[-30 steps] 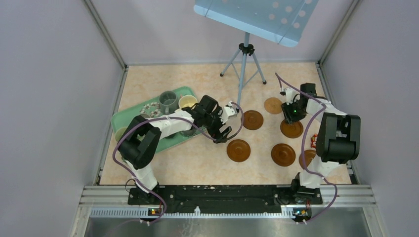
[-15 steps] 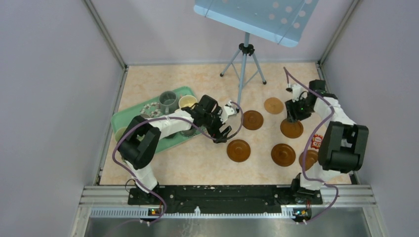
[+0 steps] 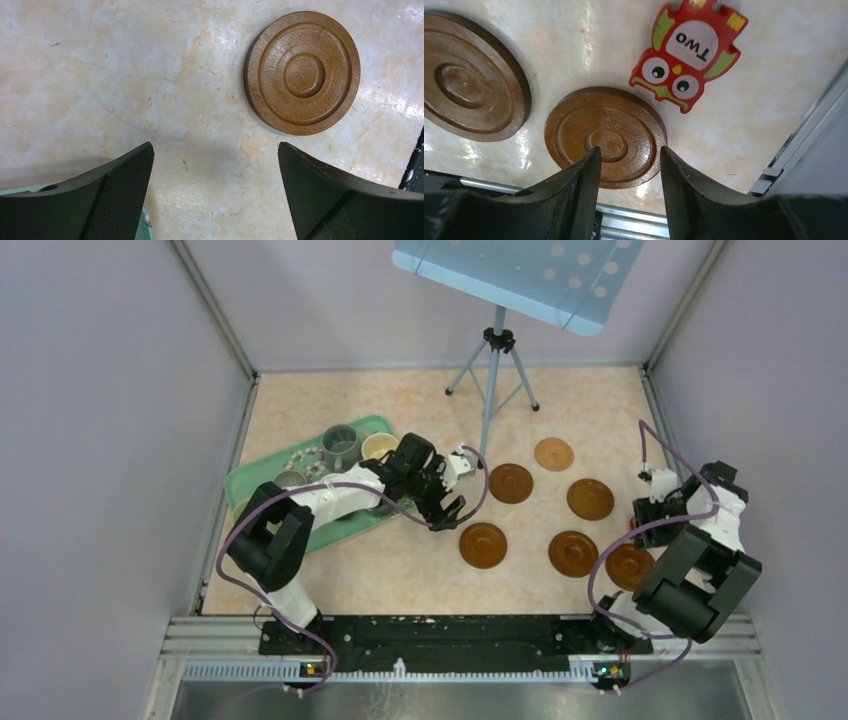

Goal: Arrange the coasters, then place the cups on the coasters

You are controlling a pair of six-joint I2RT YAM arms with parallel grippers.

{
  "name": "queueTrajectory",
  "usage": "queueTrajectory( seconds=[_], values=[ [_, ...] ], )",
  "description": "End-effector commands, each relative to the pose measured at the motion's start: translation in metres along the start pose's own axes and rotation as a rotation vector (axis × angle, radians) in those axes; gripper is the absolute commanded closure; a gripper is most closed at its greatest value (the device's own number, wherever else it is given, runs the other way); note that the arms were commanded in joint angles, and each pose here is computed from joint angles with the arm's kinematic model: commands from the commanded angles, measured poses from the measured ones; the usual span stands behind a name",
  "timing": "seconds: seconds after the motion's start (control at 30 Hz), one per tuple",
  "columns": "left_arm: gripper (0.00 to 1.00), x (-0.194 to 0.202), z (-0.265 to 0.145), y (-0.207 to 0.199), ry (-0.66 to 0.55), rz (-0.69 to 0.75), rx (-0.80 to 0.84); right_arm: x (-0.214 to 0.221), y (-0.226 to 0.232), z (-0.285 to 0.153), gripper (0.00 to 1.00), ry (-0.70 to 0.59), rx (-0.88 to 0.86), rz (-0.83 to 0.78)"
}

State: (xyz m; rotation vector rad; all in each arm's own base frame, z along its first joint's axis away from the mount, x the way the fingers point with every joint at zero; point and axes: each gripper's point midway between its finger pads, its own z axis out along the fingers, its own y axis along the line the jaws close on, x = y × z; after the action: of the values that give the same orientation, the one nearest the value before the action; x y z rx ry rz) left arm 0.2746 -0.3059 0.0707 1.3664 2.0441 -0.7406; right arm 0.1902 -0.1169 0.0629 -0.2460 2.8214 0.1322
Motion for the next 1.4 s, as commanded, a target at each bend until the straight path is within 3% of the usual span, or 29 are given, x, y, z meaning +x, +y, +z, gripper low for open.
queueTrajectory(
  seconds=[0.0, 0.3, 0.87, 1.37],
  values=[
    [0.01, -0.014, -0.012, -0.005, -0.067, 0.018, 0.0, 0.019, -0.012, 0.006, 0.53, 0.032, 0.012, 0.007],
    [0.01, -0.011, -0.012, -0.002, -0.051, 0.011, -0.011, 0.013, -0.024, 0.033, 0.52, 0.013, -0.001, 0.057],
    [0.01, -0.004, -0.005, 0.008, -0.026, -0.011, -0.016, -0.053, -0.043, 0.062, 0.53, -0.052, -0.042, 0.096],
    [0.01, -0.001, 0.003, 0.026, -0.013, -0.04, -0.019, -0.16, -0.078, 0.105, 0.54, -0.13, 0.01, 0.094]
  ],
)
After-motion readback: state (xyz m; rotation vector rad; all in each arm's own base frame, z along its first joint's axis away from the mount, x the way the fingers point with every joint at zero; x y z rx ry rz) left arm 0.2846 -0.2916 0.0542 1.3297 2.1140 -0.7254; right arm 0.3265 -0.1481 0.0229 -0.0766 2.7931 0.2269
